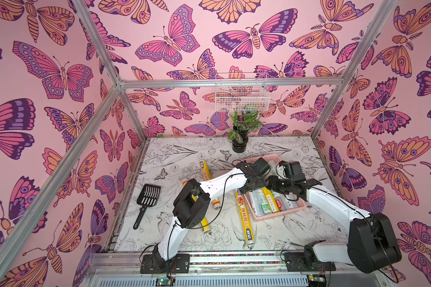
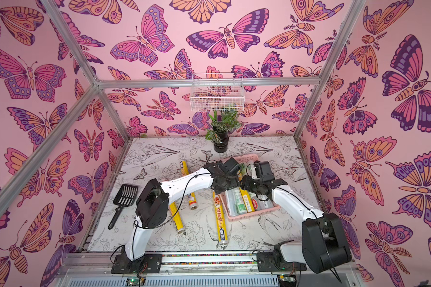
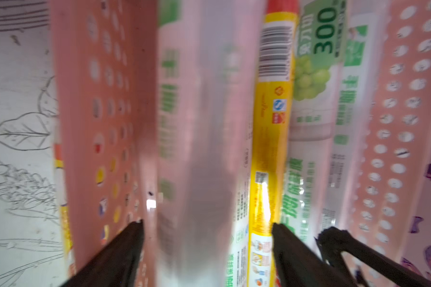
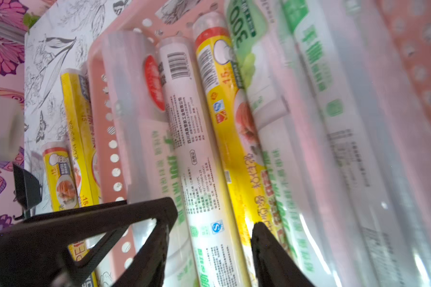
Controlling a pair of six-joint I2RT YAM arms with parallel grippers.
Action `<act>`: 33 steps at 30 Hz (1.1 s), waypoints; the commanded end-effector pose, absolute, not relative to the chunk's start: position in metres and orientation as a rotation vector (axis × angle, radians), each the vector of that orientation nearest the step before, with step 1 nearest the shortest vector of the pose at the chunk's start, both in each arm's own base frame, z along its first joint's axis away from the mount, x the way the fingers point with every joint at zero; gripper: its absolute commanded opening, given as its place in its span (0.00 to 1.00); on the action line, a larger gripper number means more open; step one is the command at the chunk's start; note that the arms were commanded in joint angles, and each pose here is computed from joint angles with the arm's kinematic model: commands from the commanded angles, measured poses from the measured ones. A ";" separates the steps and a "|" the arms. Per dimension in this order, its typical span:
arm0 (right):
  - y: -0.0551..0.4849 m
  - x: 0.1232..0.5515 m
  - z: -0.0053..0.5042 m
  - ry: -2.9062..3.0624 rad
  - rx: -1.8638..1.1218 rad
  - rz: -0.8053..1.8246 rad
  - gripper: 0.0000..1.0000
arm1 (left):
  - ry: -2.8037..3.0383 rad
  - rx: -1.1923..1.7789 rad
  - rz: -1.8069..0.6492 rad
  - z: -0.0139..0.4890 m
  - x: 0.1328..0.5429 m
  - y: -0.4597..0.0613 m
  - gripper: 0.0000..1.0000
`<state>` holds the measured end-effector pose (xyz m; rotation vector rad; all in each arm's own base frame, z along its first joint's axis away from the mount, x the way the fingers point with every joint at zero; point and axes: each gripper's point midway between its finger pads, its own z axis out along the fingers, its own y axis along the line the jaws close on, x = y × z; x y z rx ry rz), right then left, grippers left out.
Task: Put the plastic wrap into the basket
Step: Place the plastic wrap in the basket.
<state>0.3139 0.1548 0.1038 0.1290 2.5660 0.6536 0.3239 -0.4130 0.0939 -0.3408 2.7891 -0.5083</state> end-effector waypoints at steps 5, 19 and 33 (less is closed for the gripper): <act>0.174 0.316 0.120 2.521 0.051 0.769 0.56 | 2.804 -0.336 -0.400 0.097 0.317 -0.393 1.00; 0.107 0.318 0.163 2.349 0.173 0.357 0.54 | 2.567 -0.132 -0.301 0.161 0.325 -0.346 1.00; 0.187 0.270 0.195 2.281 -0.190 0.629 0.55 | 2.630 -0.179 -0.440 0.099 0.268 -0.280 0.83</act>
